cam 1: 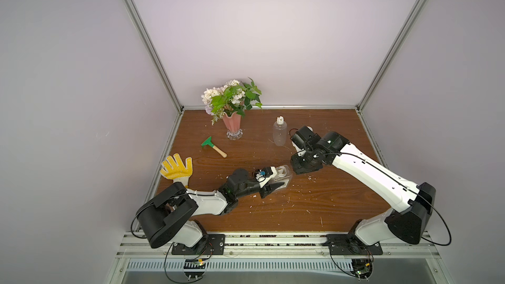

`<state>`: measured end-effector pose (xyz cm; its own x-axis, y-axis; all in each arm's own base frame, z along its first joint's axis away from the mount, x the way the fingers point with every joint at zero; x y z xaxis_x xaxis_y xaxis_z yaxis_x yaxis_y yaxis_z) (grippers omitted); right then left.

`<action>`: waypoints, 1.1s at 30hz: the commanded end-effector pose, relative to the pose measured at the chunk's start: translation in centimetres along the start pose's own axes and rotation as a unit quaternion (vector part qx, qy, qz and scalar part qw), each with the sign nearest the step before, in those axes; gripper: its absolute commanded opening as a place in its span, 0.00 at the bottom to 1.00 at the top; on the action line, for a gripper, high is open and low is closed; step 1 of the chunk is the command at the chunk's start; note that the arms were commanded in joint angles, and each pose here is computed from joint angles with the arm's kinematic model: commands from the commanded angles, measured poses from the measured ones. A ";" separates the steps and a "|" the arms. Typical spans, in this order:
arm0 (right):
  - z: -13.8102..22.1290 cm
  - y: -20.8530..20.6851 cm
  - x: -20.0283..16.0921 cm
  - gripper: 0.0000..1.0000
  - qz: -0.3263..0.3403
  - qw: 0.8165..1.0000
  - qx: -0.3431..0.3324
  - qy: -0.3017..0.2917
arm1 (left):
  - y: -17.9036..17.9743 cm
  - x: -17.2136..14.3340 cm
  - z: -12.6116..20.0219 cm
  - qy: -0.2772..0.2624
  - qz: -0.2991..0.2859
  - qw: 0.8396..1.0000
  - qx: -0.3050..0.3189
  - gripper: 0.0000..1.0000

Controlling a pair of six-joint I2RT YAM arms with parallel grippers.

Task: Screw on the bottle caps
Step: Screw the bottle cap onto the plastic bottle.

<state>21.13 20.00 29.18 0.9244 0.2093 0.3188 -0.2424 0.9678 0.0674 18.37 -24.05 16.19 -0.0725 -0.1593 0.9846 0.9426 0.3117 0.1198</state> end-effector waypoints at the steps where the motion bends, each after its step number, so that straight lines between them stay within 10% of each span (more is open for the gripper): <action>1: 1.6 -1.4 -0.8 0.41 0.039 0.998 -0.037 0.020 | -0.1 0.3 -1.2 -0.023 -0.008 1.000 -0.007 0.35; 13: 4.3 -2.5 -0.7 0.41 0.033 0.998 -0.046 -0.020 | -0.3 -2.8 -3.4 -0.033 0.048 0.998 0.005 0.34; 33: 4.2 -2.1 -0.1 0.41 0.033 0.999 -0.023 -0.020 | -0.7 -5.9 -1.5 -0.019 0.043 0.997 0.053 0.73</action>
<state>20.38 17.38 32.05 0.9040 0.2611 0.3385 -0.2710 0.9624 -0.0183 18.83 -24.85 9.41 0.0378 -0.1373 0.9898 0.9125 0.4085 0.0218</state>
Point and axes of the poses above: each gripper's point midway between its finger pads, its own z axis back along the fingers, its own y axis along the line the jaws close on, x = y × z, the point moved 9 cm from there along z, back along the fingers, and after that the axes turned 2 degrees about -z, right-handed, at the moved point
